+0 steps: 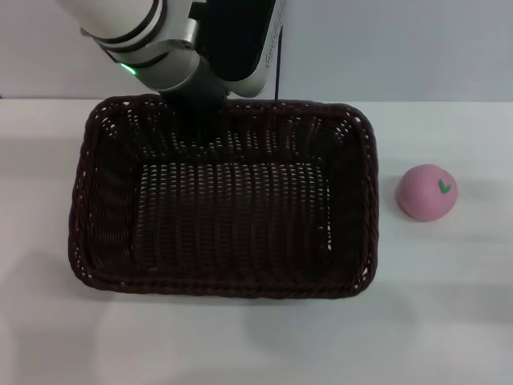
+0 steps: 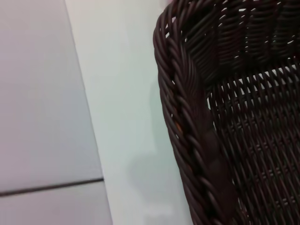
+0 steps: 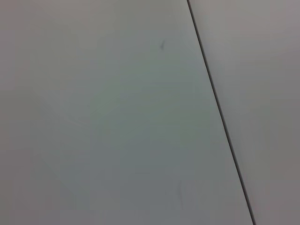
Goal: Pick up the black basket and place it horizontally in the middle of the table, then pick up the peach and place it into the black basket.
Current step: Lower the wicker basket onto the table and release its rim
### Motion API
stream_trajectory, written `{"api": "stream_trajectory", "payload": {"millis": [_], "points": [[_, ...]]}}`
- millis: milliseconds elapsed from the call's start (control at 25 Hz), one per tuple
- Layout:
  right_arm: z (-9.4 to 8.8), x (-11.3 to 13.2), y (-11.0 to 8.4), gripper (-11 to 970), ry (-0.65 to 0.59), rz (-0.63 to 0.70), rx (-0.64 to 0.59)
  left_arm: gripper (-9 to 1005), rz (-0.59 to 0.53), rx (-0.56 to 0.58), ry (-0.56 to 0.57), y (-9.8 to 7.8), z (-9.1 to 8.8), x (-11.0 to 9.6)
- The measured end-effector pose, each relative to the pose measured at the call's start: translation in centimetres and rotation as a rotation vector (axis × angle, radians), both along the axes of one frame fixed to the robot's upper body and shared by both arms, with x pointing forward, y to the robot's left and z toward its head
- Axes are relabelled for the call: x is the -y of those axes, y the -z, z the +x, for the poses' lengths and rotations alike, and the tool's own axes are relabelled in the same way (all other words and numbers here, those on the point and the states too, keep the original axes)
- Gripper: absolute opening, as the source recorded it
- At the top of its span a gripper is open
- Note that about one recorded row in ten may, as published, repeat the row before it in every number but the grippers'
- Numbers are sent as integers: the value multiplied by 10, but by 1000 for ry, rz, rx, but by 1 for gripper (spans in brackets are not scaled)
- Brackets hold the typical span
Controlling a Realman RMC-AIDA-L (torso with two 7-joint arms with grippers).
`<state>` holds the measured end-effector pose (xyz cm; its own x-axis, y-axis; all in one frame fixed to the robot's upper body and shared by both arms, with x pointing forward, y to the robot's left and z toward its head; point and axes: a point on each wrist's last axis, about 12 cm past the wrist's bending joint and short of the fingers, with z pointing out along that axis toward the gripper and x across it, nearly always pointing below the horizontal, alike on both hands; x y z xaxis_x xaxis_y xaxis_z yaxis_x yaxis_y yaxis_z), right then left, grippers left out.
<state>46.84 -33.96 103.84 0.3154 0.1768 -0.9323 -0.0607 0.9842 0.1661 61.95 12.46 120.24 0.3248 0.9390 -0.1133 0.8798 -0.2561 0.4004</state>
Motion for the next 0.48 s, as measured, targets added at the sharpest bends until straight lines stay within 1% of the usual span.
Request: {"api": "stream_trajectory", "payload": {"millis": [120, 320, 480], "points": [[1, 0, 0, 724, -1, 0, -1, 311, 18, 2, -28, 4, -1, 0], [3, -1, 0, 724, -2, -1, -5, 331, 13, 1, -54, 6, -3, 4], [4, -1, -1, 724, -4, -1, -3, 347, 23, -7, -57, 8, -6, 8]]}}
